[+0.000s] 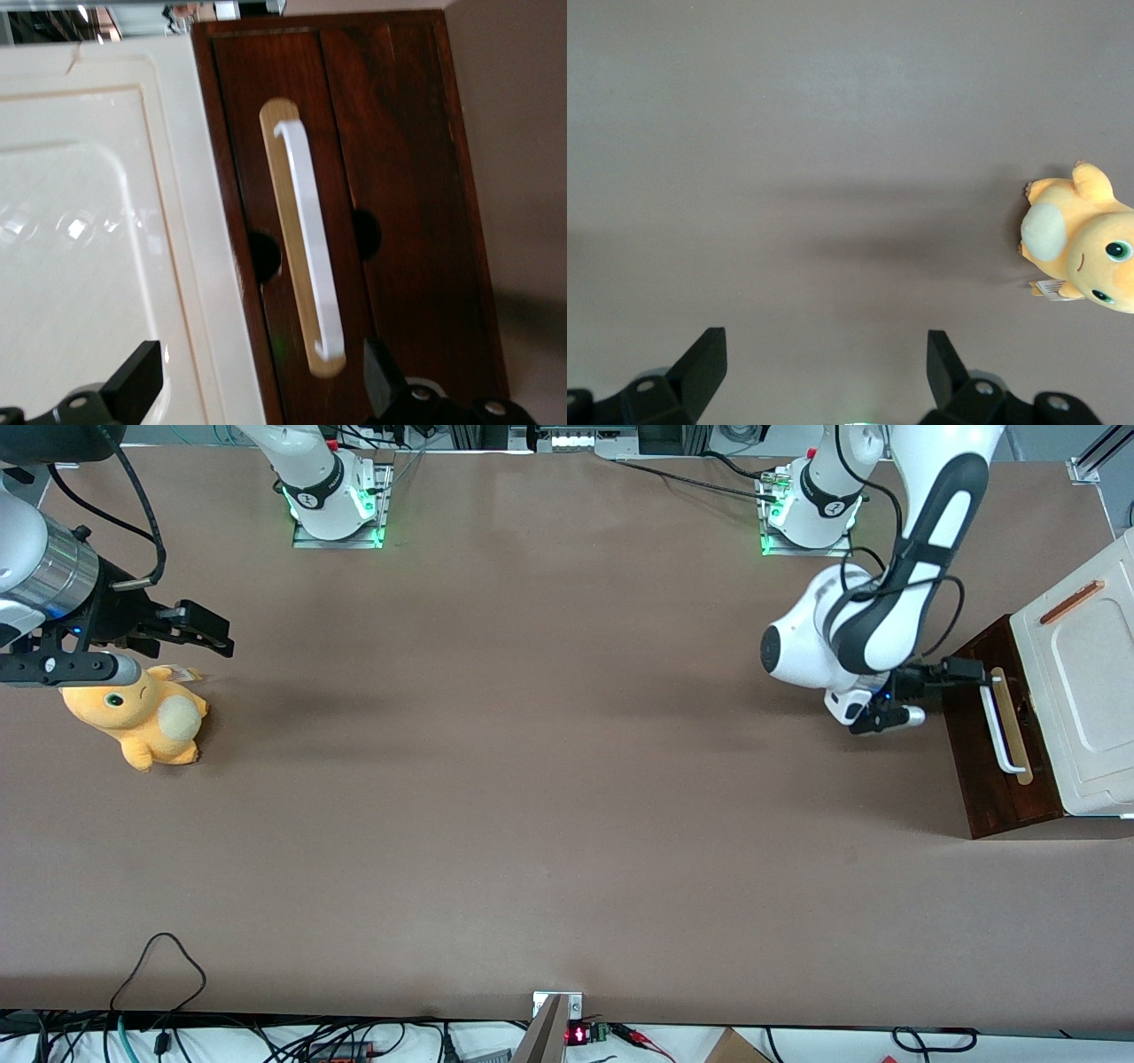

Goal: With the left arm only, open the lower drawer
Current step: 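Lower the open left gripper onto the drawer's white bar handle, then close the left gripper around the white bar handle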

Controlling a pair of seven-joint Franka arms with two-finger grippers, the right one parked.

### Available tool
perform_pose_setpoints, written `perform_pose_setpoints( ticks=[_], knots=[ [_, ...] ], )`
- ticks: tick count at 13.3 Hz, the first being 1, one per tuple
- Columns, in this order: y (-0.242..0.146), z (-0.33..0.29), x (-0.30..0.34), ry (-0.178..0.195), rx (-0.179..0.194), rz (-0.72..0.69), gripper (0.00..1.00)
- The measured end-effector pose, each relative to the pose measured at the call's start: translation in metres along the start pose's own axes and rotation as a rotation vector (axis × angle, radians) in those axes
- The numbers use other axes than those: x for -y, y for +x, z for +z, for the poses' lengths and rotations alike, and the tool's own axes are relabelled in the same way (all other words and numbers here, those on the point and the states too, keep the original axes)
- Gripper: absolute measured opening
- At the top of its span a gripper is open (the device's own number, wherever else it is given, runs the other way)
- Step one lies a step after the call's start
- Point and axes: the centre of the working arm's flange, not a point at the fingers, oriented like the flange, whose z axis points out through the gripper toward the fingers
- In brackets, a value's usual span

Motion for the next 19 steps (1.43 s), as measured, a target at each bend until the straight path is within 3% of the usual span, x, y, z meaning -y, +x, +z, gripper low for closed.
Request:
perform_pose_setpoints(
  ticks=[2,4,5,8,11,13,14,19],
  knots=[
    [0.007,0.026,-0.009,-0.022,-0.031,-0.007,1.00],
    [0.007,0.038,-0.021,-0.018,-0.034,-0.003,1.00],
    [0.004,0.039,-0.028,-0.010,-0.037,0.004,1.00],
    [-0.011,0.049,-0.043,0.062,-0.076,-0.002,1.00],
    [-0.020,0.056,-0.050,0.085,-0.084,-0.006,0.97],
    [-0.020,0.057,-0.050,0.088,-0.082,-0.008,0.78],
    [-0.020,0.059,-0.049,0.090,-0.078,-0.010,0.74],
    [-0.025,0.069,-0.050,0.096,-0.057,-0.041,0.70]
  ],
)
